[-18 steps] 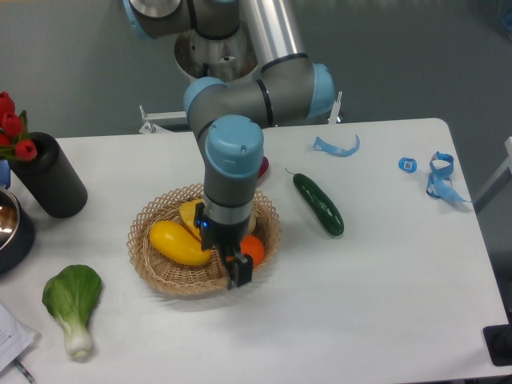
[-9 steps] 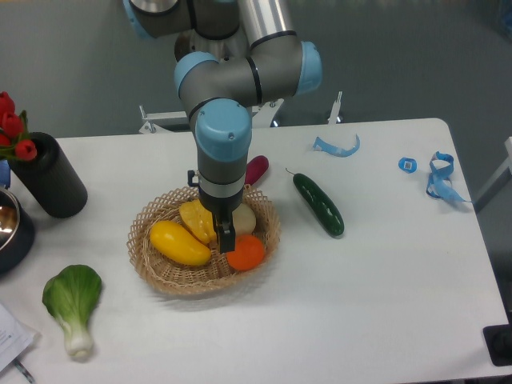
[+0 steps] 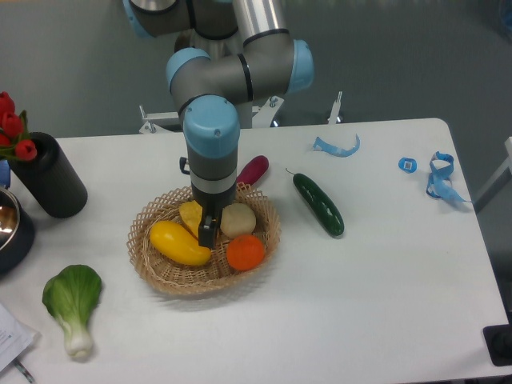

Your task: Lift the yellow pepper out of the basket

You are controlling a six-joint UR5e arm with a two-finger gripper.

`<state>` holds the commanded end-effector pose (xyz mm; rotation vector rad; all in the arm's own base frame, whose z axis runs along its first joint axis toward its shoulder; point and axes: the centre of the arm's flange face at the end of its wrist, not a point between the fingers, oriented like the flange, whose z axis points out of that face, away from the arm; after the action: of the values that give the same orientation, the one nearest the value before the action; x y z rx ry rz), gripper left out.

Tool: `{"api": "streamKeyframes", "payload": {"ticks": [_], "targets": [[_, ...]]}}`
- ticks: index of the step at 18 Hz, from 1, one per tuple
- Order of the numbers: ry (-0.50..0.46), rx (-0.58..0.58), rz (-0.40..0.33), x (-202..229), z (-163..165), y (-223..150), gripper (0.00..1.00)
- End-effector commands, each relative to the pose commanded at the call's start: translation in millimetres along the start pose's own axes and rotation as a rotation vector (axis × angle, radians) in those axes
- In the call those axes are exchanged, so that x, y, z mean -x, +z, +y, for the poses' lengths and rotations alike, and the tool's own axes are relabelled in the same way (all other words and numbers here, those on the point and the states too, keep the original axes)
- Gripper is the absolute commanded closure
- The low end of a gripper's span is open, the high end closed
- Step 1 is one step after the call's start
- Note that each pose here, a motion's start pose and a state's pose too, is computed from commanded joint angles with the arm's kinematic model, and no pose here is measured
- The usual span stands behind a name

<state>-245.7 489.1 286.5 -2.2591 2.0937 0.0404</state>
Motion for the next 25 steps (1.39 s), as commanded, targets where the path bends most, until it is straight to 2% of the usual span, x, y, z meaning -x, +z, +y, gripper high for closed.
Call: {"api": "streamKeyframes", "payload": {"ticks": [3,5,11,25], "targets": [[0.043,-0.01,0.005,-1,-7,5,0.01],[0.077,-0.016,0.011,4,-17,10,0.07],[0.105,-0.043,0.043,-6,-25,28,0.03],[0.128,-0.059,0.065,-6,-34,51,0.03]]}}
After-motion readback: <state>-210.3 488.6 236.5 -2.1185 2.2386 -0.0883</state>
